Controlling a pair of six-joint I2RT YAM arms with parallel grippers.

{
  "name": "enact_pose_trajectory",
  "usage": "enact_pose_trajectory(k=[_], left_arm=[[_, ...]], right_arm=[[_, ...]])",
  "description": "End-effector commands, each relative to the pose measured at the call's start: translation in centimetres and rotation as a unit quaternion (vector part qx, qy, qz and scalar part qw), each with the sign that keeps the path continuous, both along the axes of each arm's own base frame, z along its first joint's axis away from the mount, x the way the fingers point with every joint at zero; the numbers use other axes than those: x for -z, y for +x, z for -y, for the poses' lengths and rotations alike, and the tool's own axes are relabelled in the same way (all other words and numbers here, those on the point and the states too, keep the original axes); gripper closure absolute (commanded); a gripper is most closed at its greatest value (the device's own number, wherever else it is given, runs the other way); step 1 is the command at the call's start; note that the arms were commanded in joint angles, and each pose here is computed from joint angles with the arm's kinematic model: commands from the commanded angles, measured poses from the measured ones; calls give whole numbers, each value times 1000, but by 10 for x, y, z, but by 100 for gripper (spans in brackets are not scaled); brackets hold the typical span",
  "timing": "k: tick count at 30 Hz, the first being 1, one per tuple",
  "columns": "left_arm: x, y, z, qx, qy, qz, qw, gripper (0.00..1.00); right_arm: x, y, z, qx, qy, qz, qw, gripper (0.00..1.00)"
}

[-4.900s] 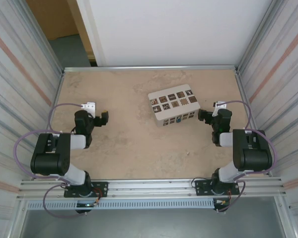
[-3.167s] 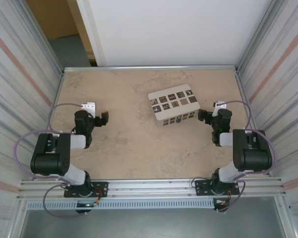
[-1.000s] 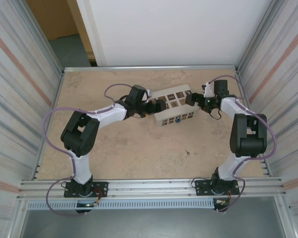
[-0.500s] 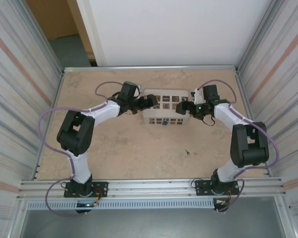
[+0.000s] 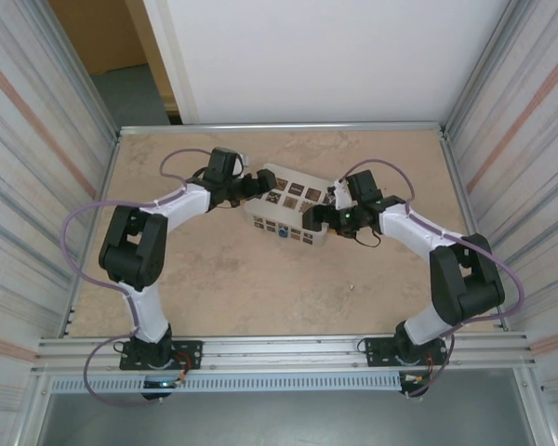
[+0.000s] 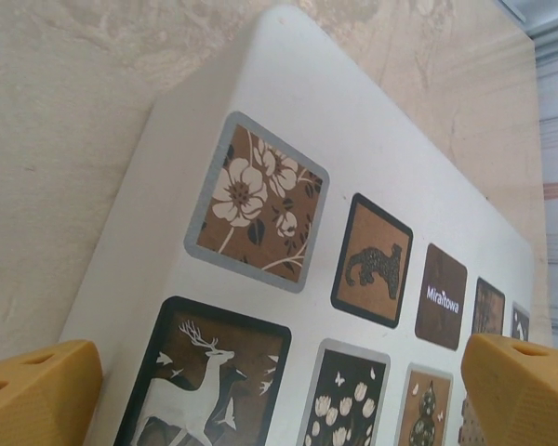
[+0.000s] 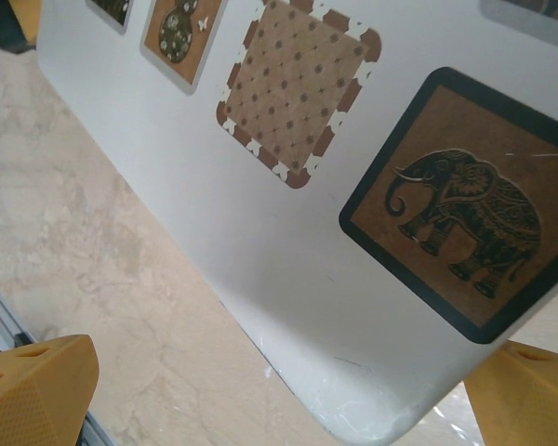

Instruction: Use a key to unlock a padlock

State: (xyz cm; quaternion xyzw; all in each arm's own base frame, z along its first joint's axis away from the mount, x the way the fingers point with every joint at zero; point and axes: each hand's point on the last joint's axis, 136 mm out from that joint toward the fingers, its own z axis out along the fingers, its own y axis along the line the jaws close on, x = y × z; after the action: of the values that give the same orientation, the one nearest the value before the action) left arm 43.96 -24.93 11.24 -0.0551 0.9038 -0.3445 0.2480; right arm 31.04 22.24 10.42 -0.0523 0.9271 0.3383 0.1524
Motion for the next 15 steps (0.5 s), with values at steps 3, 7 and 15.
enact_pose_trajectory(k=[3, 7, 15], left_arm=[[-22, -4, 17, 35, -31, 11, 999, 1], [-21, 0, 10, 22, -31, 10, 999, 1], [-40, 5, -16, 3, -17, 28, 999, 1]], right_arm=[[-9, 1, -20, 6, 18, 26, 999, 1], [-7, 7, -13, 25, -3, 35, 999, 1], [-21, 12, 9, 57, -41, 59, 996, 1]])
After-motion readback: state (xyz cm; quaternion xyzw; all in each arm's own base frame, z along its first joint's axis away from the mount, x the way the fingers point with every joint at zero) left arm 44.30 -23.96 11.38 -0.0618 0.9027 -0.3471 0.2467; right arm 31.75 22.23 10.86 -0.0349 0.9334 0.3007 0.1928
